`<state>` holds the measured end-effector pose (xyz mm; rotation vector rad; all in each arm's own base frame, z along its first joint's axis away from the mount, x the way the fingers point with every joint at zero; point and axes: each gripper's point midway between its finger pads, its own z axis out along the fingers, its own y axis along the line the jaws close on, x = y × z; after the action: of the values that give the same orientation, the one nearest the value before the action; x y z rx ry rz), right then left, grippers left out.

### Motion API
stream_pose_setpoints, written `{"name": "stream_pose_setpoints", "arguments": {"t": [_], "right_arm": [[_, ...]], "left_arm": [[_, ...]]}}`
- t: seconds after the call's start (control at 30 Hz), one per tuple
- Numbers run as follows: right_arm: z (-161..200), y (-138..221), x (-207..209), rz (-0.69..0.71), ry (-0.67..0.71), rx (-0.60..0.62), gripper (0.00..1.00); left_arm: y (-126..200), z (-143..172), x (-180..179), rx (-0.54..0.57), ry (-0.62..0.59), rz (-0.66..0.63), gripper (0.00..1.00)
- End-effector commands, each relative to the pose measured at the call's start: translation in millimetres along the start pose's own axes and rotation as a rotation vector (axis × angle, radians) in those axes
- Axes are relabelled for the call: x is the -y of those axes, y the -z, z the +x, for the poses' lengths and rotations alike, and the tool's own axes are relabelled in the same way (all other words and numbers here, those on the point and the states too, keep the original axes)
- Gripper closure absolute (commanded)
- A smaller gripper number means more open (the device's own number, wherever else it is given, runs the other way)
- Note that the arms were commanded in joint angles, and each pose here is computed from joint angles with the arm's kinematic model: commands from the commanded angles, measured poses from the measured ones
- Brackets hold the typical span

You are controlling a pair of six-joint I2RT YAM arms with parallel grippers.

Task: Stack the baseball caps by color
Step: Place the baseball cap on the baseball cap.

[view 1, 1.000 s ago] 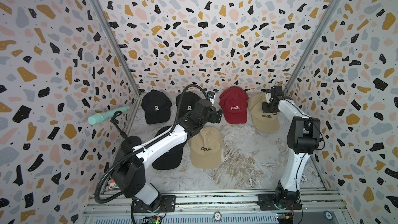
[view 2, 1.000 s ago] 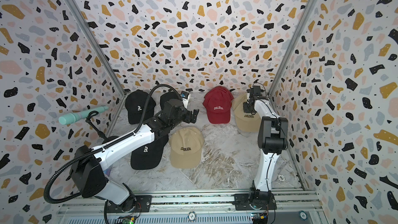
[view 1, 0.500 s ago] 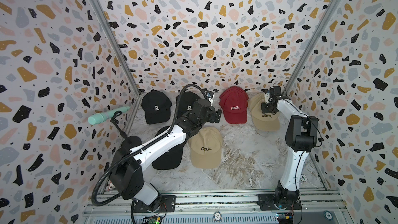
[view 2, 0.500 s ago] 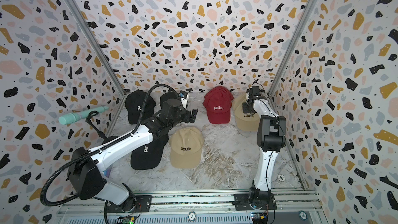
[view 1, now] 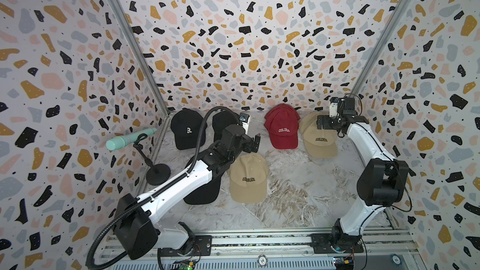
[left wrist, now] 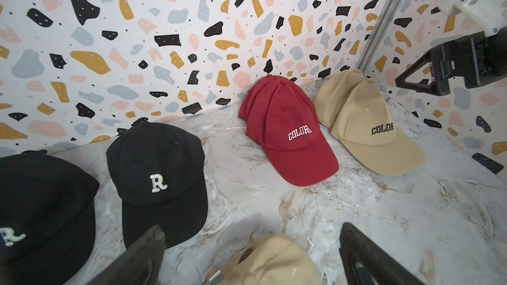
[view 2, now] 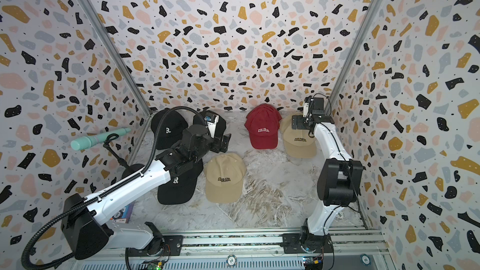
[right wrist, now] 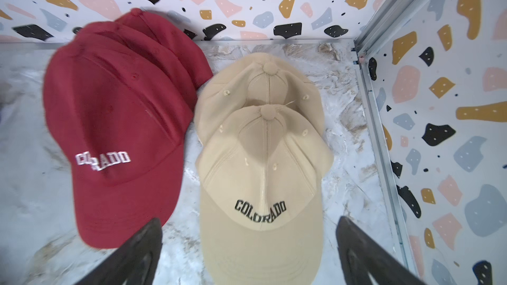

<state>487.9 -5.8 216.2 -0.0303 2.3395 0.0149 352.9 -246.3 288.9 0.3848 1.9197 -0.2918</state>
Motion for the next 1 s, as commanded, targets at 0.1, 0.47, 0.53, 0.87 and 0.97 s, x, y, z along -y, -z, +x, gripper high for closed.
{"name": "stream_pose_setpoints", "arguments": {"t": [0.1,0.47,0.53,0.87,0.97], "right_arm": [[29,19,-41,-0.080,-0.009,-0.029,0.01],[48,61,-157,-0.260,0.128,-0.031,0.04],[56,66,-180,-0.295,0.153,-0.046,0.06],[108,91,-270,-0.401,0.186,-0.141,0.20],[124,99,-291,-0.429,0.165,-0.168,0.25]], "left_arm": [[30,4,-17,0.033,0.024,-0.034,0.00],[70,25,-37,0.047,0.108,-0.065,0.00],[76,29,-40,0.045,0.127,-0.067,0.00],[104,54,-55,0.048,0.224,-0.090,0.00],[111,59,-57,0.057,0.248,-0.084,0.00]]}}
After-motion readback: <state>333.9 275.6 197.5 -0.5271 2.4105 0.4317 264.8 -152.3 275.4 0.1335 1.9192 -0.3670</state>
